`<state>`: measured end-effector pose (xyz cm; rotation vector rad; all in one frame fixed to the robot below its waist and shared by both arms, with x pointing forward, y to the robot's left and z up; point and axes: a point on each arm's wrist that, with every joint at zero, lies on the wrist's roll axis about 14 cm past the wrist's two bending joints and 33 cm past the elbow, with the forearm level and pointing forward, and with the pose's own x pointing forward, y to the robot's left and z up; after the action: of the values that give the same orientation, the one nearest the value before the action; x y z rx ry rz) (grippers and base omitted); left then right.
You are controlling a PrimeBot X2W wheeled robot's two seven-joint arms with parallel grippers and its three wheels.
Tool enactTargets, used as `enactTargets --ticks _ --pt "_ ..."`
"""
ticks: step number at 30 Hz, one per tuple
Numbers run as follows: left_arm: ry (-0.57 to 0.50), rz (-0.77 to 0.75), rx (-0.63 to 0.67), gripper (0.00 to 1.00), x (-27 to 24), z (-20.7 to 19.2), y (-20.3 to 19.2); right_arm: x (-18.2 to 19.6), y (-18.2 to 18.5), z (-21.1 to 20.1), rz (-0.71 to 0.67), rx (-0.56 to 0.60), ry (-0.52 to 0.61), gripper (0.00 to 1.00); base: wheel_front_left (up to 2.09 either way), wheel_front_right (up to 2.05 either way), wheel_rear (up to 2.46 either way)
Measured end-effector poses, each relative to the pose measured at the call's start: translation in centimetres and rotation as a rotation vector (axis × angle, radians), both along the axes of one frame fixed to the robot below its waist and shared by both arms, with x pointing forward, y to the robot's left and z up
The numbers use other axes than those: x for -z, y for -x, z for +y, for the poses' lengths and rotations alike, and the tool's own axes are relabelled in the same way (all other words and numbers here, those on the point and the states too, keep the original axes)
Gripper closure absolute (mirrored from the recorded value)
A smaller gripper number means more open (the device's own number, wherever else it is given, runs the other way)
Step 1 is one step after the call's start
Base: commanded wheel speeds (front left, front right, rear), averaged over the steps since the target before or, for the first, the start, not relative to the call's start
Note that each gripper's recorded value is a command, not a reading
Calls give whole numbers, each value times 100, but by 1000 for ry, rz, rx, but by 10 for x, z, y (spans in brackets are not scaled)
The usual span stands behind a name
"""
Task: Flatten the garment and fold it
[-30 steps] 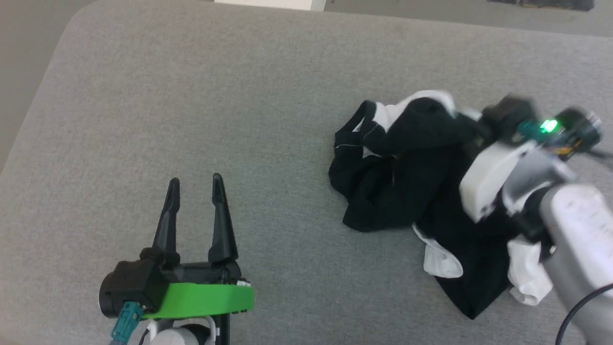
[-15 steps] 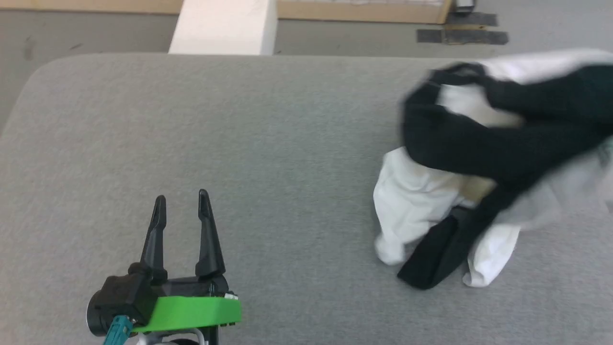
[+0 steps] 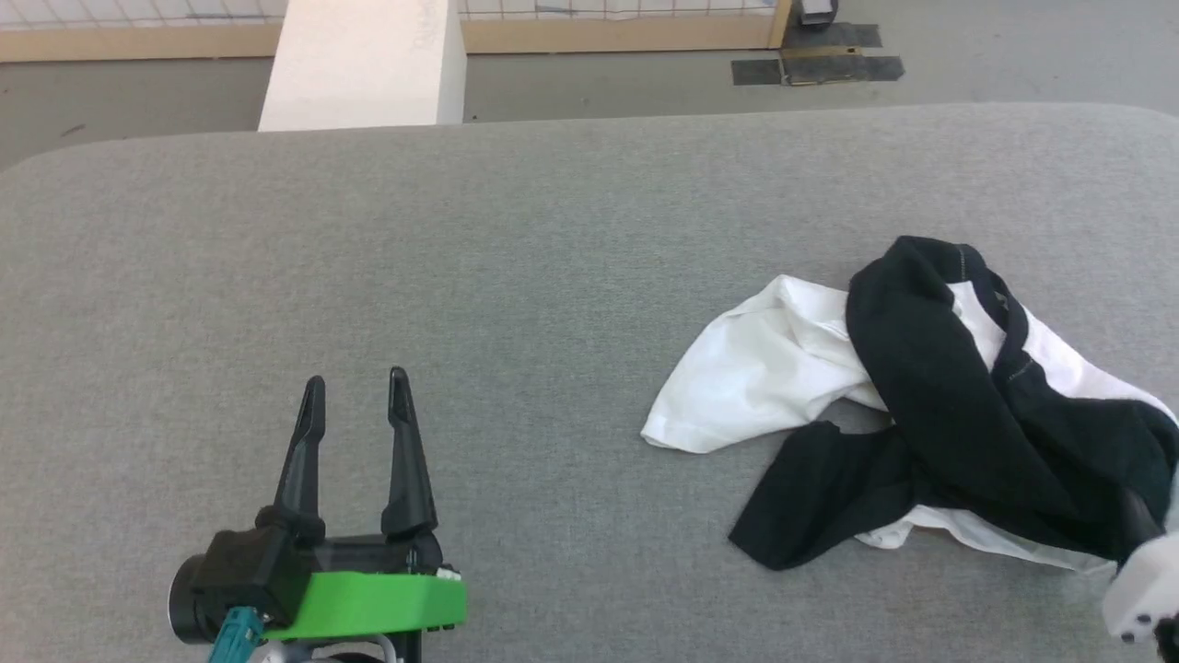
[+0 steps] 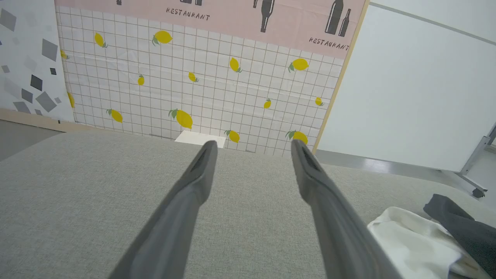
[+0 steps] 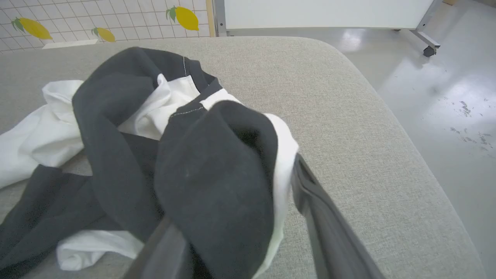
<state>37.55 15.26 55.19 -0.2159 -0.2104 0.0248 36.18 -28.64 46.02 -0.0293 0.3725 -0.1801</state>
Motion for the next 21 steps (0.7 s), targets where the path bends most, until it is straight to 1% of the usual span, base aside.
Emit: enactTargets --ticks 1,4,6,8,11,13,14,15,19,21 --pt "-3 -2 4 0 0 -1 0 -7 -3 1 -24 -7 6 0 0 0 0" --pt "-6 -7 12 0 -2 -3 1 -43 -23 10 -136 -56 42 0 0 0 0" --pt "-7 -9 8 0 -3 -2 2 -69 -38 24 -213 -111 56 0 0 0 0" --pt "-7 -9 3 0 -3 0 2 -82 -48 40 -236 -172 61 0 0 0 0" --pt "-8 -2 -7 0 -1 3 3 -89 -60 66 -229 -267 46 0 0 0 0" --pt "-9 4 -13 0 1 5 4 -81 -66 80 -177 -316 37 0 0 0 0" --pt "-8 7 -15 0 2 5 4 -74 -67 81 -143 -319 25 0 0 0 0" --pt "-7 11 -18 0 3 6 4 -61 -68 82 -82 -321 19 0 0 0 0" --pt "-5 22 -36 0 6 10 5 -17 -67 77 124 -318 42 0 0 0 0" --pt "-7 30 -52 0 8 14 6 -3 -66 77 182 -318 39 0 0 0 0"
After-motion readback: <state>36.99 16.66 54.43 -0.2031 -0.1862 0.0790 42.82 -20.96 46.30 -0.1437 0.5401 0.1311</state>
